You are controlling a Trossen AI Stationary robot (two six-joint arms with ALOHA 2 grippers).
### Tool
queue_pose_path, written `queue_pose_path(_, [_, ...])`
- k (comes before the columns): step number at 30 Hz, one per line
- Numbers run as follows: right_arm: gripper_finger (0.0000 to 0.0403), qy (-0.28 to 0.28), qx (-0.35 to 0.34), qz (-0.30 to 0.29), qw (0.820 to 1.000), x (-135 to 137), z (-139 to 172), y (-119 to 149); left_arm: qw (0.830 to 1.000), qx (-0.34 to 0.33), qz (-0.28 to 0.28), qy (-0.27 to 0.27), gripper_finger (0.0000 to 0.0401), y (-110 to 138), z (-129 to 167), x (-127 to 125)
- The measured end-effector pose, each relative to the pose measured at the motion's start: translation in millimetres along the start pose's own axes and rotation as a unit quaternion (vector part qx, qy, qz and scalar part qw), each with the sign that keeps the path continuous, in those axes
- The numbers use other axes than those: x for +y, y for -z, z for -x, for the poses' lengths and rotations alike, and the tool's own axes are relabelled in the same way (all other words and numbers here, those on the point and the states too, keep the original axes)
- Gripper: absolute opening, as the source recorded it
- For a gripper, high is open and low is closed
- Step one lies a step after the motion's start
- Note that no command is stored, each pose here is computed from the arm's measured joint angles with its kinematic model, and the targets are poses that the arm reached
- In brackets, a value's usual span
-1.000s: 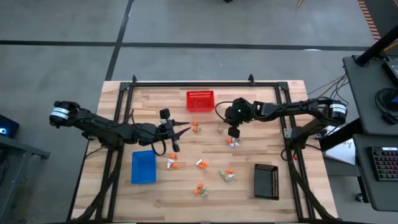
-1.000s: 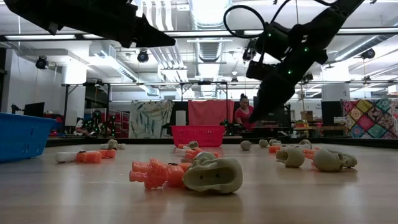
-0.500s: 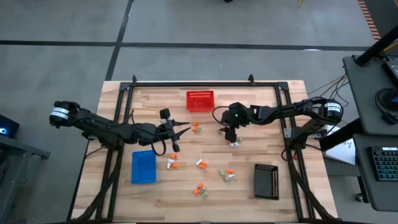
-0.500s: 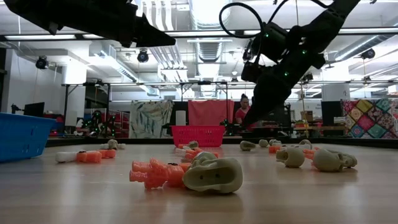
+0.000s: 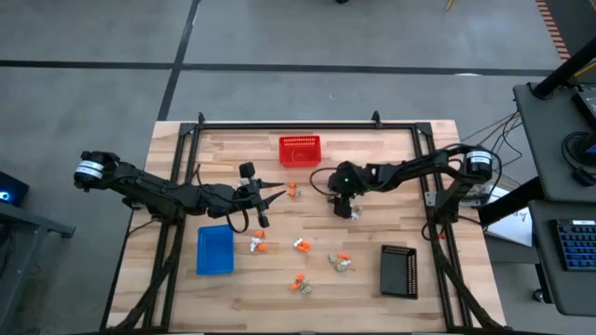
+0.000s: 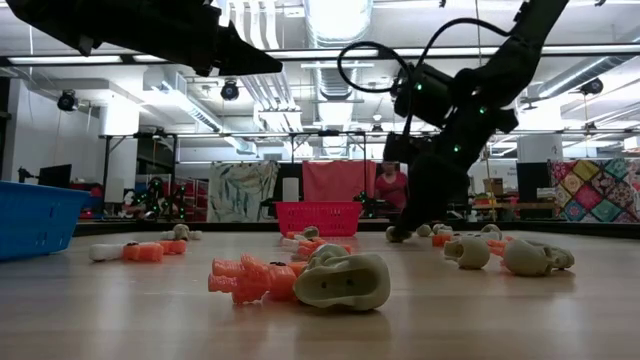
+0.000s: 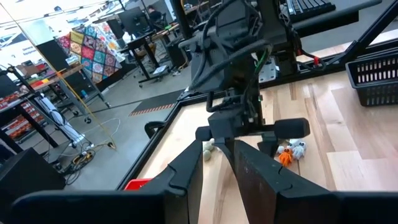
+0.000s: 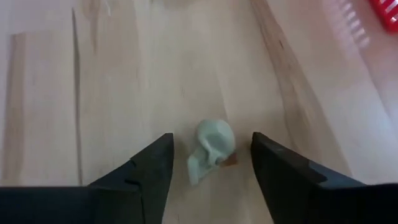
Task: Sort Halloween decoration
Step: Put the gray skull toy into the black bin
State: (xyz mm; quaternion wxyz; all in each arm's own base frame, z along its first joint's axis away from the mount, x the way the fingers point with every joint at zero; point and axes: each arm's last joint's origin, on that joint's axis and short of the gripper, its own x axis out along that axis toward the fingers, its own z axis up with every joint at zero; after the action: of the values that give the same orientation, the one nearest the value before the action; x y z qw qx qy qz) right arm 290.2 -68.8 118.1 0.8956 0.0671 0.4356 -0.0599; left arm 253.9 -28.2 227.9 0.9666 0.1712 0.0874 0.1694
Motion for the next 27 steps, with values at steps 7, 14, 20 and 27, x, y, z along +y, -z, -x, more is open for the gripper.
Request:
queue_pose_path(7, [0.0129,-0.003,-0.001,0.000,1.000,0,-5,1,1.000,0.000,0.000,0.000,0.0075,0,0,0])
queue_pose_path(14, [0.0076,-0.003,-0.002,0.000,1.000,0,-4,1,1.000,0.000,0.002,0.000,0.0075,0,0,0])
queue_pose_path(20, [0.0072,-0.002,-0.004,-0.002,1.000,0,-2,0,1.000,-0.003,0.007,0.000,0.0075,-1,0,0])
queue_pose_path(27, [0.0071,-0.006,-0.007,-0.023,1.000,4,26,-20,1.000,-0.011,0.024,-0.002,0.0075,-2,0,1])
